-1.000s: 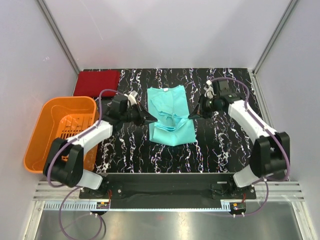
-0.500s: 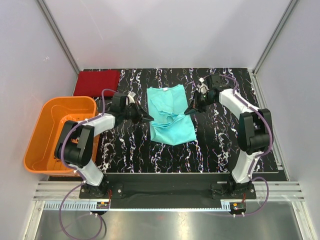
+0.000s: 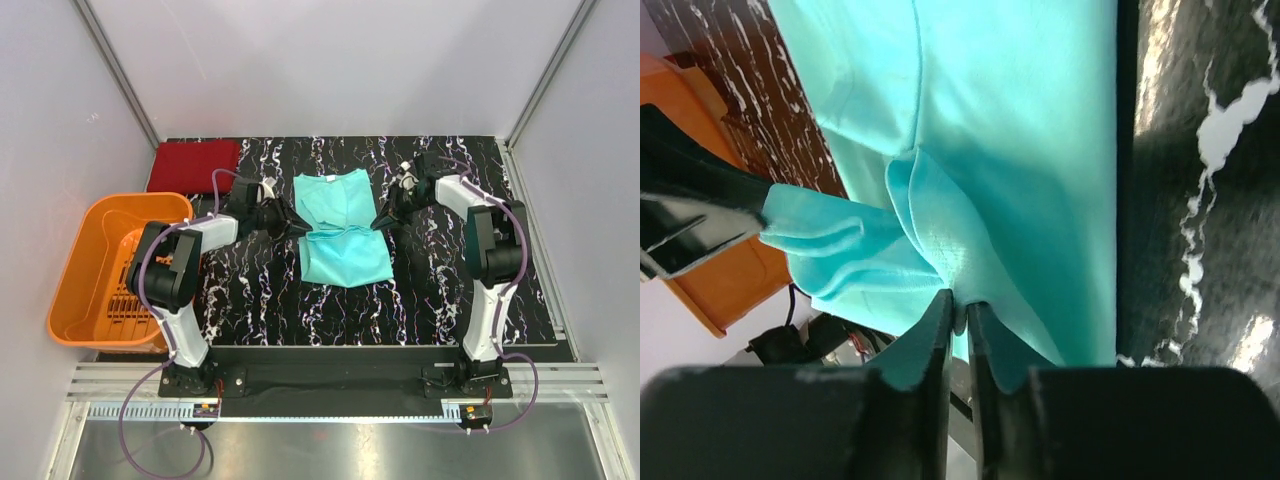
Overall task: Fold and stack the t-shirts
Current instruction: Fold the tshirt
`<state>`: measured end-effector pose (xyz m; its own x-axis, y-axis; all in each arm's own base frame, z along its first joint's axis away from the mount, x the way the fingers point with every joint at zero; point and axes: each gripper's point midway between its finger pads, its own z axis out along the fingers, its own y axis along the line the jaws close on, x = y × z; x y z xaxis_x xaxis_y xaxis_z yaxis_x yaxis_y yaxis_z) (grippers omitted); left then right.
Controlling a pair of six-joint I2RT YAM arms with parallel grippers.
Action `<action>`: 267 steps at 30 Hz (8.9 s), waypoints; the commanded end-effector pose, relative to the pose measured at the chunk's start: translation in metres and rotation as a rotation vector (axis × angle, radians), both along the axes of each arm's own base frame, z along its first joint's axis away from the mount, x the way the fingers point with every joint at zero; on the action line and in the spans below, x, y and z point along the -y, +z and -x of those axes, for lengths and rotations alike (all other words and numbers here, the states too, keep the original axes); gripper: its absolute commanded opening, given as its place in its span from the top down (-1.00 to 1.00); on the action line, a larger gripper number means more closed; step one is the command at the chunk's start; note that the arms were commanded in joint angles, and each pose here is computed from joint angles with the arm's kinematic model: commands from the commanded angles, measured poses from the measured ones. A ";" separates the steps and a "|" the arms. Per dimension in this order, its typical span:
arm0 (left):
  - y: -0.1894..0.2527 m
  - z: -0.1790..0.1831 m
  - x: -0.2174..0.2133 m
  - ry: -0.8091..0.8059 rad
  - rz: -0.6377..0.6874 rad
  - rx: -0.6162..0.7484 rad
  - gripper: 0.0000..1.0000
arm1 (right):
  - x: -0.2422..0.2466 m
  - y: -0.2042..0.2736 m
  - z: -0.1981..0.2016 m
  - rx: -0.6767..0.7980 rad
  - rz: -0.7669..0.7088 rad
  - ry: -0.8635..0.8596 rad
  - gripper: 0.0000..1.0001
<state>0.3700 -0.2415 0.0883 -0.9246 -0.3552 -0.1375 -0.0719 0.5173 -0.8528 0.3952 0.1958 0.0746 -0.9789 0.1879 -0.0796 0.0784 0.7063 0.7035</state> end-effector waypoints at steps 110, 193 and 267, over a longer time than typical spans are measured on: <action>0.012 0.090 -0.037 -0.009 -0.363 0.280 -0.29 | 0.045 -0.021 0.016 0.165 0.272 -0.029 -0.28; 0.003 -0.036 -0.036 0.077 -0.498 0.297 0.23 | 0.039 -0.022 -0.051 0.220 0.304 -0.040 0.08; 0.013 -0.051 0.056 -0.157 -0.099 0.334 1.00 | -0.045 0.022 0.012 0.144 -0.187 0.038 0.44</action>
<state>0.4240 -0.2818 0.0941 -0.8645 -0.1944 -0.4635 0.2443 0.6434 -0.7255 0.3755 0.2356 0.0889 -0.9680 0.1822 -0.1727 -0.0320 0.5928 0.8047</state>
